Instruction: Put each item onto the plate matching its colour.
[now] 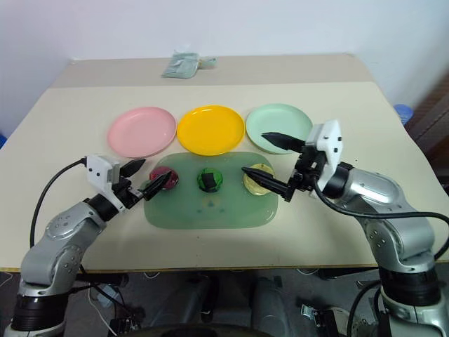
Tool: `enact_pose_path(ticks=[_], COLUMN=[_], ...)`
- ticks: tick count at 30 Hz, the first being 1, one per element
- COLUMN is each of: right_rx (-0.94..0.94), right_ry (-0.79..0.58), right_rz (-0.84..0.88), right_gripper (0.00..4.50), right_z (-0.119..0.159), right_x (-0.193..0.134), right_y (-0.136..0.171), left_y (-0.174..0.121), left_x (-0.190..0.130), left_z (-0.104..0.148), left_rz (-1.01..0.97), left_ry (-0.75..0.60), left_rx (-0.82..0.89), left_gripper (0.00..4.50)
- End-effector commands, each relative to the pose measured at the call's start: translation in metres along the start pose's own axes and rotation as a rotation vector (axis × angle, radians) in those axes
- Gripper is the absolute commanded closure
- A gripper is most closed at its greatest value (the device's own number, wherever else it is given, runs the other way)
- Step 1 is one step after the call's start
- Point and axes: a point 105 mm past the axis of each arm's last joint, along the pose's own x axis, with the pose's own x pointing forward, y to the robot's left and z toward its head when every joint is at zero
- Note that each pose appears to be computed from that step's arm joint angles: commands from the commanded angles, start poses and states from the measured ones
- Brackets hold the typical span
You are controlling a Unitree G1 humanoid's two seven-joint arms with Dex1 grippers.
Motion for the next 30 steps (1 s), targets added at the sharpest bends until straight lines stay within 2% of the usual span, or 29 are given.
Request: enact_pose_path(ticks=[1,12,15,18,19,23,27,30], right_rx=[-0.05,-0.093,-0.098,-0.101,-0.103,-0.111,-0.13,-0.139], right_ry=[0.013,0.037,0.042,0.047,0.049,0.041,0.002,-0.018], right_rz=[0.042,0.043,0.036,0.028,0.024,0.002,-0.052,-0.092], right_gripper=[0.0,0.0,0.0,0.0,0.0,0.0,0.0,0.0], right_z=[0.004,0.005,0.004,0.001,0.0,0.0,0.005,0.006], right_x=[0.004,0.004,0.001,-0.002,-0.003,-0.004,0.0,0.004], right_y=[0.002,-0.006,-0.007,-0.008,-0.009,-0.011,-0.018,-0.024], left_y=[0.0,-0.005,-0.003,-0.002,0.0,0.008,0.047,0.069], left_x=[0.003,0.019,0.02,0.021,0.022,0.027,0.048,0.063], left_z=[-0.001,-0.017,-0.021,-0.019,-0.017,-0.003,0.036,0.051], left_rz=[0.013,0.03,0.04,0.043,0.048,0.068,0.241,0.349], left_ry=[0.016,0.052,0.067,0.058,0.048,-0.008,-0.12,-0.148], left_rx=[0.04,0.027,0.03,0.041,0.042,0.001,-0.056,-0.046], left_gripper=[0.02,0.02,0.79,2.15,2.34,2.34,2.34,2.34])
